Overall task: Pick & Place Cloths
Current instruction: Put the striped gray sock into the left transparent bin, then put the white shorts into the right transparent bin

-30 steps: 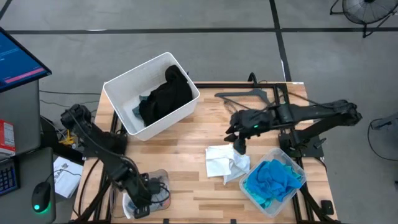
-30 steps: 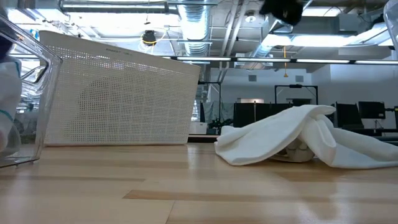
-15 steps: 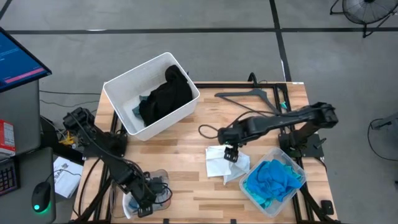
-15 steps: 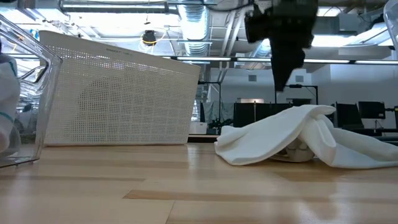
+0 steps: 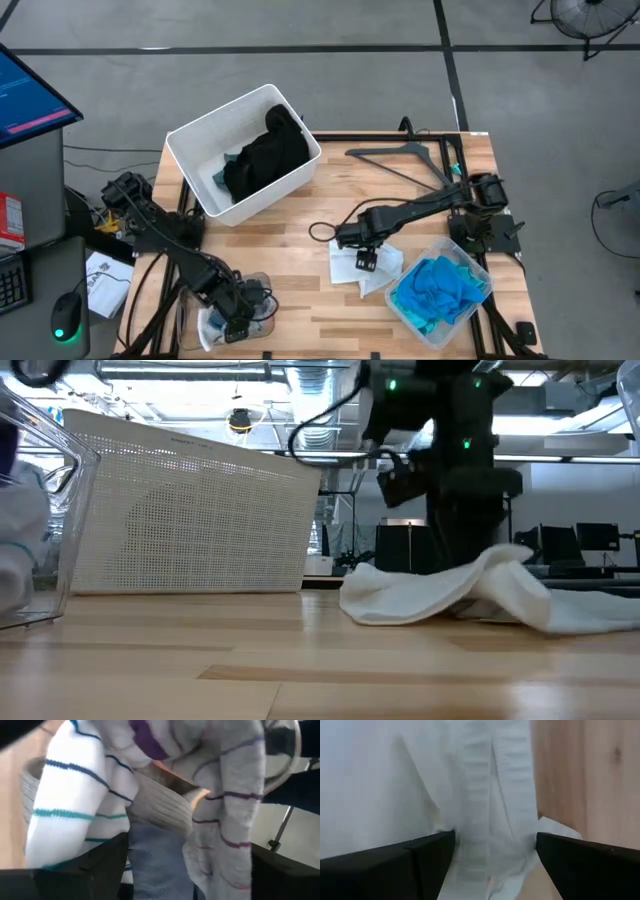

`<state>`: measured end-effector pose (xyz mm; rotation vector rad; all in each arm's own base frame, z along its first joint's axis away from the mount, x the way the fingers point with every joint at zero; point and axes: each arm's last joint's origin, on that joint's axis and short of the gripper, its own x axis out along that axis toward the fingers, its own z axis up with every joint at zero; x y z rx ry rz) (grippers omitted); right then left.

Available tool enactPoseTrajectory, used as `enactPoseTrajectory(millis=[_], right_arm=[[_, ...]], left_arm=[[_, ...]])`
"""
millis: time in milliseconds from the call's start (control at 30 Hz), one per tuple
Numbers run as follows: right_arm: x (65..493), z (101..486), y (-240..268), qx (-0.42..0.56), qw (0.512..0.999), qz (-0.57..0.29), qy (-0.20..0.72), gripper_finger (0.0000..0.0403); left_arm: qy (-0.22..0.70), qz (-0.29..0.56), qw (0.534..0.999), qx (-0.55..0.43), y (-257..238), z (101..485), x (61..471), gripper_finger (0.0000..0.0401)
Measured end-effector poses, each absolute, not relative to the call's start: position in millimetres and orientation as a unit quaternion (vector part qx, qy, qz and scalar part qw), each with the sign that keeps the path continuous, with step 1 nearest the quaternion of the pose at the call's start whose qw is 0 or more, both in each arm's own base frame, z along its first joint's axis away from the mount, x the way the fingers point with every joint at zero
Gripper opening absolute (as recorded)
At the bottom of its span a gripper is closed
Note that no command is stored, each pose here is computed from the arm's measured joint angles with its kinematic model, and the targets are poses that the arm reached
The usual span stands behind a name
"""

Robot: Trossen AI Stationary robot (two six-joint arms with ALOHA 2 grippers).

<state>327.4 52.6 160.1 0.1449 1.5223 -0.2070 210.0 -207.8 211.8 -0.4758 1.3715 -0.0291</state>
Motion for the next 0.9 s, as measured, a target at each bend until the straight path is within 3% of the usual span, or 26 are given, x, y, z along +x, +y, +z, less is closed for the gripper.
enactPoseTrajectory(millis=[100, 200, 367, 433, 667, 900], right_arm=[[331, 146, 53, 0.052, 0.708, -0.082, 0.700, 0.0265], [333, 141, 54, 0.049, 0.704, -0.076, 0.704, 0.0221], [334, 143, 48, 0.080, 0.707, -0.104, 0.695, 0.0058], [334, 148, 43, 0.081, 0.716, -0.113, 0.684, 0.0021], [321, 214, 26, 0.104, 0.788, -0.128, 0.593, 0.0008], [266, 311, 10, 0.182, 0.868, -0.157, 0.434, 0.0004]], left_arm=[[0.625, -0.006, 0.747, -0.226, -203, 212, 214, 0.0295], [0.624, -0.015, 0.742, -0.245, -196, 220, 216, 0.0285], [0.591, -0.038, 0.757, -0.276, -184, 247, 210, 0.0257], [0.571, -0.045, 0.767, -0.290, -177, 260, 205, 0.0246], [0.447, -0.034, 0.826, -0.341, -148, 310, 179, 0.0213], [0.265, 0.048, 0.905, -0.330, -113, 346, 154, 0.0180]])
